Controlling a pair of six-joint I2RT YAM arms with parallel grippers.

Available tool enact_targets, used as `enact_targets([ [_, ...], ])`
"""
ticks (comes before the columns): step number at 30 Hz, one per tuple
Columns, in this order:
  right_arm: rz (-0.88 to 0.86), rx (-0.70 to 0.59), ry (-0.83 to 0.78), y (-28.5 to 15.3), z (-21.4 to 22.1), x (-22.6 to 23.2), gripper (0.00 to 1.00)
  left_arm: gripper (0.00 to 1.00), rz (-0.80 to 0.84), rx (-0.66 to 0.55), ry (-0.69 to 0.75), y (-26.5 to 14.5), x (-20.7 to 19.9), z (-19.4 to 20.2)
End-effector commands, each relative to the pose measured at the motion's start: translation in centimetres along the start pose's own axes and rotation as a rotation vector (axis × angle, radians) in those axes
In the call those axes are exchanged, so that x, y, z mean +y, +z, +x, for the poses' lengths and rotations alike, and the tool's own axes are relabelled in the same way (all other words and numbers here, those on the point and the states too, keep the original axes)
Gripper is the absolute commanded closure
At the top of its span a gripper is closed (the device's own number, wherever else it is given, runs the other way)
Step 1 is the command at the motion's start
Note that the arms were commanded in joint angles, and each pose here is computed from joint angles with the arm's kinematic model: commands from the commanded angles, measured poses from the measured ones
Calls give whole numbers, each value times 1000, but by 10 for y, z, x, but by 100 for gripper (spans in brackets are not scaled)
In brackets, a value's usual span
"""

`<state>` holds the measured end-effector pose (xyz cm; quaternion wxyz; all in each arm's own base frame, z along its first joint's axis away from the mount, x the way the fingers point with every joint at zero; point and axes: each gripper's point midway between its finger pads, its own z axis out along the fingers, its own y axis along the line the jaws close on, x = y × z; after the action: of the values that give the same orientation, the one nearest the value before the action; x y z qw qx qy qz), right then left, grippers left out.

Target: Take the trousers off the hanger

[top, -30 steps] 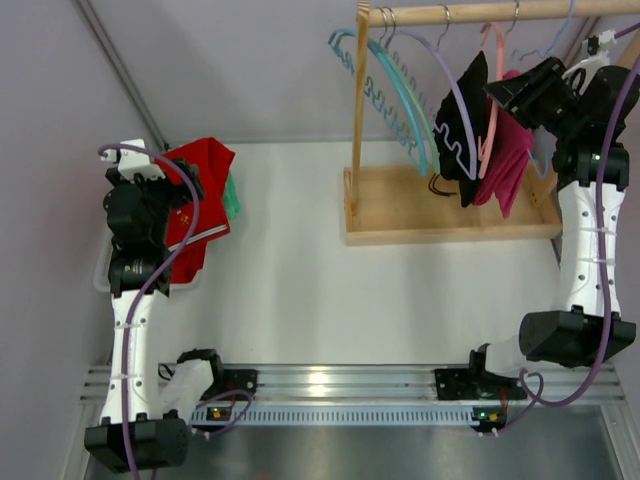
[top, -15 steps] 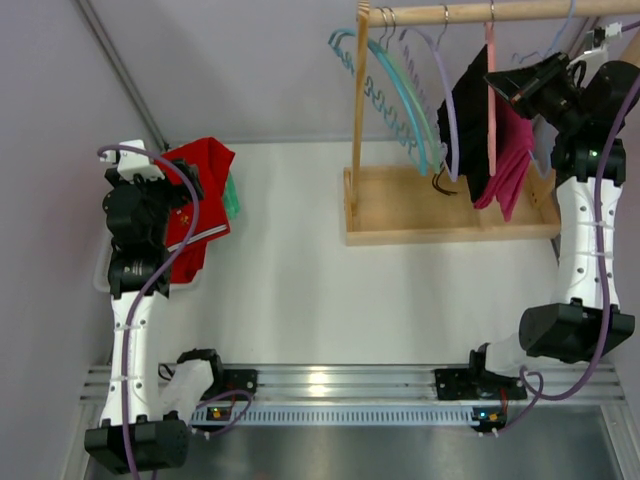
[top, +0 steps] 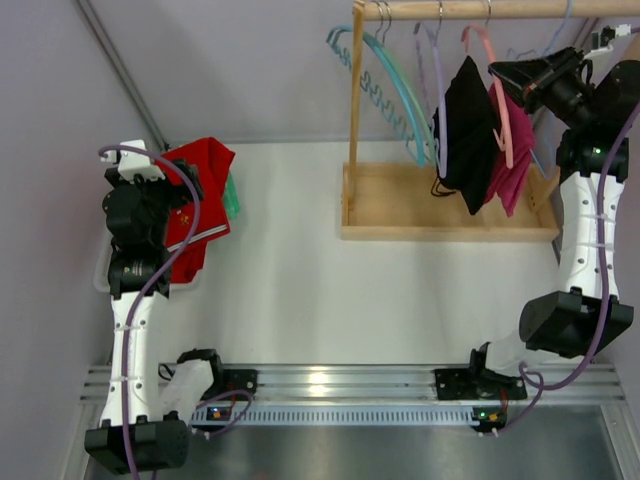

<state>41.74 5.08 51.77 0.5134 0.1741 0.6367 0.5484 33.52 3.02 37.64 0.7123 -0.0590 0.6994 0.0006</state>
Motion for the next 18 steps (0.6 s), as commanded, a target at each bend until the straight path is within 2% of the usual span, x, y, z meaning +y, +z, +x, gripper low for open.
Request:
enact_targets([
  [1, -328, -127, -259, -33, -15, 123, 100, 1, -7, -66, 20, -2, 2, -22],
  [4, -359, -151, -275, -42, -16, 139, 100, 1, 7, -69, 17, -2, -1, -24],
  [11, -354, -178, -255, -50, -27, 142, 100, 1, 7, -74, 7, -3, -2, -26],
  [18, -346, -161, -229, -68, -11, 145, 100, 1, 35, -76, 25, -3, -6, -28],
])
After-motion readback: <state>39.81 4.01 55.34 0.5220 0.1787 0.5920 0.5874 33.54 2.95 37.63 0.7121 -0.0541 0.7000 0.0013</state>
